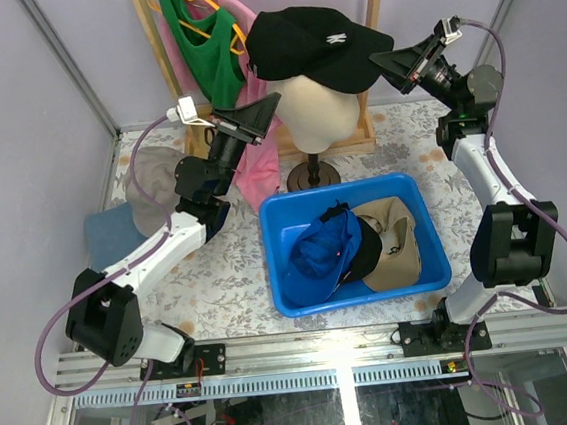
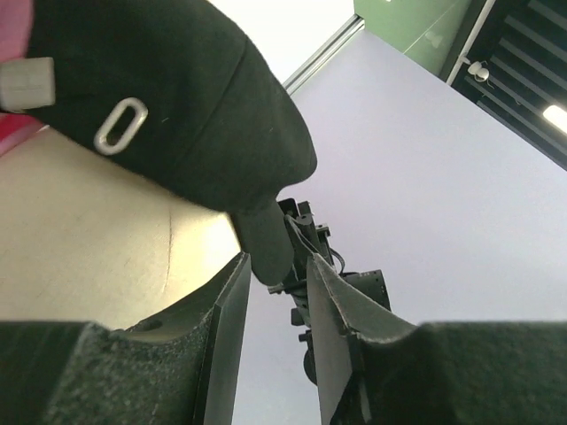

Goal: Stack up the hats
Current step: Stack the hat on the hat.

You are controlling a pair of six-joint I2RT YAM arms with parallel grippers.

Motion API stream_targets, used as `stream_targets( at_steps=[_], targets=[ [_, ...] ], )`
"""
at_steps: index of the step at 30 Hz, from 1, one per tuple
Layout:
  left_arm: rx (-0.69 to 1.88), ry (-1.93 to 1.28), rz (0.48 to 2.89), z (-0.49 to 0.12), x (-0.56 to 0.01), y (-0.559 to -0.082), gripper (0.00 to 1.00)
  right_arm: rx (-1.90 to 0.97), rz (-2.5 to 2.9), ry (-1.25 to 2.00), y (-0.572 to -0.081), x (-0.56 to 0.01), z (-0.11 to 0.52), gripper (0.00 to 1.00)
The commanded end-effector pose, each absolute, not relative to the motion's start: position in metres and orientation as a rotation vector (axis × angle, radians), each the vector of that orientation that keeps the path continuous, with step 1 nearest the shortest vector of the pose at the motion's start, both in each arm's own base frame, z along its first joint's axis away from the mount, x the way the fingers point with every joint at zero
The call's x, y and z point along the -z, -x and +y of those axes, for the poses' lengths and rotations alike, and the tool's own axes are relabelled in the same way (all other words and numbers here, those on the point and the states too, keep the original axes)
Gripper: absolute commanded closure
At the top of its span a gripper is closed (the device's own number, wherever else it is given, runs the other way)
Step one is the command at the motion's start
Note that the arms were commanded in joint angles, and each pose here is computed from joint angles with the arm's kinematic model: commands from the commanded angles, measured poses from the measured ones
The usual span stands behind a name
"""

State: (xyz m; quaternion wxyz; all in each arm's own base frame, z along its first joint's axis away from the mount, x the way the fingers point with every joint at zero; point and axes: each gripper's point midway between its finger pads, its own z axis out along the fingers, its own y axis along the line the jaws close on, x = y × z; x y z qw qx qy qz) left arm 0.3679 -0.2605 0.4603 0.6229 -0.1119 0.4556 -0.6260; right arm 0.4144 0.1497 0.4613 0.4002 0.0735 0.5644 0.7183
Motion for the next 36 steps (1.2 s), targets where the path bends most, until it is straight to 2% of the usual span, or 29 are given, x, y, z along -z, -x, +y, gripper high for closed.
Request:
stream_targets(
  at_steps=[1,4,6,12,19,36],
  targets=[
    [1.456,0.253,0.99,-0.251,-0.469,-0.361,0.68,-1.794,1.295,-0.075,-0.405,-0.5,0.145,1.0],
    [1.408,0.295,0.993,-0.243,-0.471,-0.367,0.65,-1.826,1.306,-0.057,-0.401,-0.498,0.147,1.0],
    [1.37,0.344,0.991,-0.234,-0.47,-0.372,0.59,-1.851,1.316,-0.044,-0.397,-0.496,0.148,1.0],
    [1.244,0.527,0.986,-0.196,-0.467,-0.39,0.58,-1.932,1.33,-0.026,-0.383,-0.489,0.15,1.0],
    [1.135,0.699,1.007,-0.163,-0.461,-0.417,0.52,-1.952,1.4,-0.039,-0.375,-0.47,0.154,1.0],
    [1.251,0.655,1.21,-0.184,-0.433,-0.468,0.5,-1.921,1.474,-0.025,-0.385,-0.434,0.145,1.0]
  ],
)
